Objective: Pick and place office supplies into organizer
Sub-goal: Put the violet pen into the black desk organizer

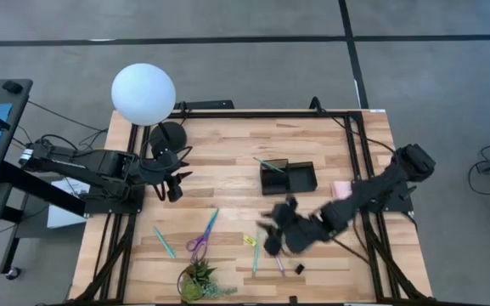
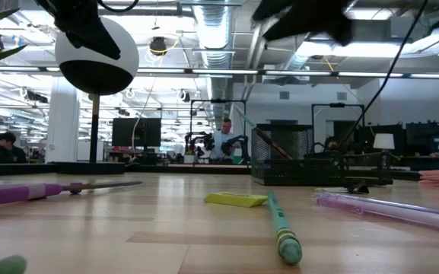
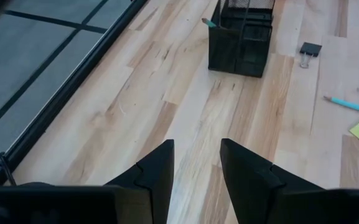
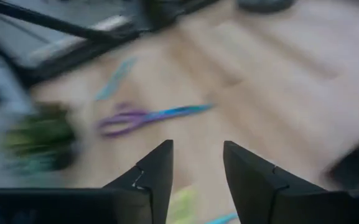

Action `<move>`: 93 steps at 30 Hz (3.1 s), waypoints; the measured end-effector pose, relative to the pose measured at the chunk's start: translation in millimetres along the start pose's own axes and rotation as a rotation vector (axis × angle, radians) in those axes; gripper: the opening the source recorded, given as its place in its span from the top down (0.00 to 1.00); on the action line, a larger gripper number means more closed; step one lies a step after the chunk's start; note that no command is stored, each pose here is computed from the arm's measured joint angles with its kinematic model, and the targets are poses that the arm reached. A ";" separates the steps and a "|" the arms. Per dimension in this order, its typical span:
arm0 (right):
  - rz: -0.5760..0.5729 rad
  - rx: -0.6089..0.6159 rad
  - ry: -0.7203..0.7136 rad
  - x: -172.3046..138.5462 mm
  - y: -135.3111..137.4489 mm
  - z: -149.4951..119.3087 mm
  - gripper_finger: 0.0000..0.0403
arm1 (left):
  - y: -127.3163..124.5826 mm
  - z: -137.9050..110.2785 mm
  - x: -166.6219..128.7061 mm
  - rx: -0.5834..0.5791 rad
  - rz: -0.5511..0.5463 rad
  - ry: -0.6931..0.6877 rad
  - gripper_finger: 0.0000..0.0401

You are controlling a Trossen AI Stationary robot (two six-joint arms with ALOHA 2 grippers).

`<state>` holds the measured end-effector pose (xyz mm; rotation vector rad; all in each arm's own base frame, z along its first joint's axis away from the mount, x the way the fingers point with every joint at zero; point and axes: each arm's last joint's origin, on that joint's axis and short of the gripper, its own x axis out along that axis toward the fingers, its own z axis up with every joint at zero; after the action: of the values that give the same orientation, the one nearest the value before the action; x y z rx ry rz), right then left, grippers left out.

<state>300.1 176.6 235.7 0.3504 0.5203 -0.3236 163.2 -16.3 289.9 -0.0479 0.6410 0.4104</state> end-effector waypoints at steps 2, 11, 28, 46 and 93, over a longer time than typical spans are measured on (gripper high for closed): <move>0.047 0.033 0.020 -8.5 12.8 -17.2 0.70 | 0.0 -0.2 0.1 0.001 0.001 0.002 0.68; 0.206 0.111 0.095 -34.7 47.9 -62.6 0.72 | 0.1 -0.2 0.0 -0.007 0.001 0.001 0.68; 0.229 0.215 0.528 33.8 42.2 -120.2 0.78 | 0.1 -0.2 0.0 -0.037 0.001 0.001 0.68; 0.113 0.184 0.590 18.3 26.4 -102.5 0.82 | 0.5 -1.1 0.0 -0.027 0.008 0.010 0.68; -0.337 -0.059 0.731 22.6 -31.7 -99.9 0.82 | 1.9 -4.0 0.0 -0.025 0.030 0.034 0.68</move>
<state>264.1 183.9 135.0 0.3177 1.3122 -0.5050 160.1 -15.3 286.8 -0.0690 0.6710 0.4470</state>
